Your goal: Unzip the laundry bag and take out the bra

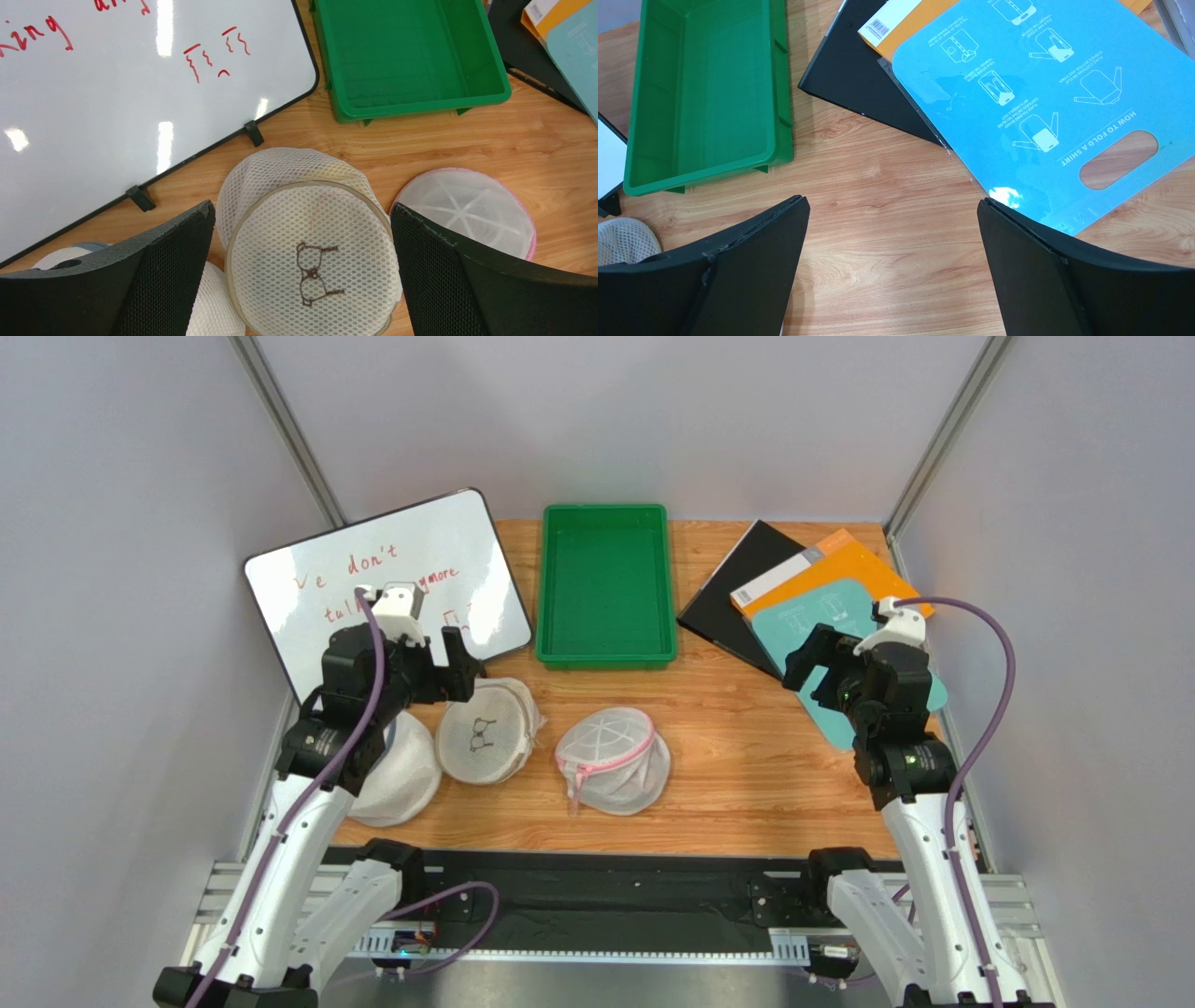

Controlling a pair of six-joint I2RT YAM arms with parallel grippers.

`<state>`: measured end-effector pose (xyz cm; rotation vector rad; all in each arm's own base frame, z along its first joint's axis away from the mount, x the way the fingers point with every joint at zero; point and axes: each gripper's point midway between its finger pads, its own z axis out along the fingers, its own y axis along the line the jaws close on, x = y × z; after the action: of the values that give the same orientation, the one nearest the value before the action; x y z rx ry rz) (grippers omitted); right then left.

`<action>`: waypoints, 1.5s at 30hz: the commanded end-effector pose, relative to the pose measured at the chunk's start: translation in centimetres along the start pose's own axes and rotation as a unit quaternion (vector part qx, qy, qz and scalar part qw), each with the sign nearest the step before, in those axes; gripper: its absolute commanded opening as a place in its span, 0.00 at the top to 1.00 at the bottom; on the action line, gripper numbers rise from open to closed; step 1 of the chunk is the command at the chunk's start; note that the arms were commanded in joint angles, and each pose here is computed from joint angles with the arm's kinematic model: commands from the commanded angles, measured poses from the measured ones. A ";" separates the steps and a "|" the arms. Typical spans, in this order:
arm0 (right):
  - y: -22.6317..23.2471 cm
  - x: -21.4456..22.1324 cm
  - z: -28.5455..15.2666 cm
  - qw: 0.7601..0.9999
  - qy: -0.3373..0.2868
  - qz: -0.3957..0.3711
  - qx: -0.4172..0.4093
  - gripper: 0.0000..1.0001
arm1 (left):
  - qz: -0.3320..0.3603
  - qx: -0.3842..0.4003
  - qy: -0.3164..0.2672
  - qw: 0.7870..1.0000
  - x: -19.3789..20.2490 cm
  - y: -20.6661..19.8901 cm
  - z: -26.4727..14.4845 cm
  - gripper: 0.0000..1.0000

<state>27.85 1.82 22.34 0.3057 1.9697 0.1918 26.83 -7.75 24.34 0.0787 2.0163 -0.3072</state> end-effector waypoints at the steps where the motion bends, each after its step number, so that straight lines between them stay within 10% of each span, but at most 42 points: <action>1: 0.3 -0.6 -0.1 1.000 -0.011 -0.002 -0.009 0.02 | 0.005 -0.003 -0.022 1.000 -0.9 0.1 -0.3 0.00; 19: 13.4 9.1 -1.1 0.965 0.146 0.024 -0.215 0.07 | 0.049 0.037 0.004 0.998 0.1 -4.4 -0.5 0.07; 34: 16.8 16.1 -2.7 0.926 0.237 0.115 -0.269 0.11 | 0.006 0.288 0.080 0.954 8.1 -20.4 -2.0 0.07; 45: 19.0 19.3 -0.9 0.908 0.282 0.142 -0.277 0.11 | -0.004 0.285 0.104 0.953 12.4 -18.4 -2.2 0.05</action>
<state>20.37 23.45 8.19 0.1801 2.4267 0.9910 16.12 -25.46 15.48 0.5139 2.1635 -0.8193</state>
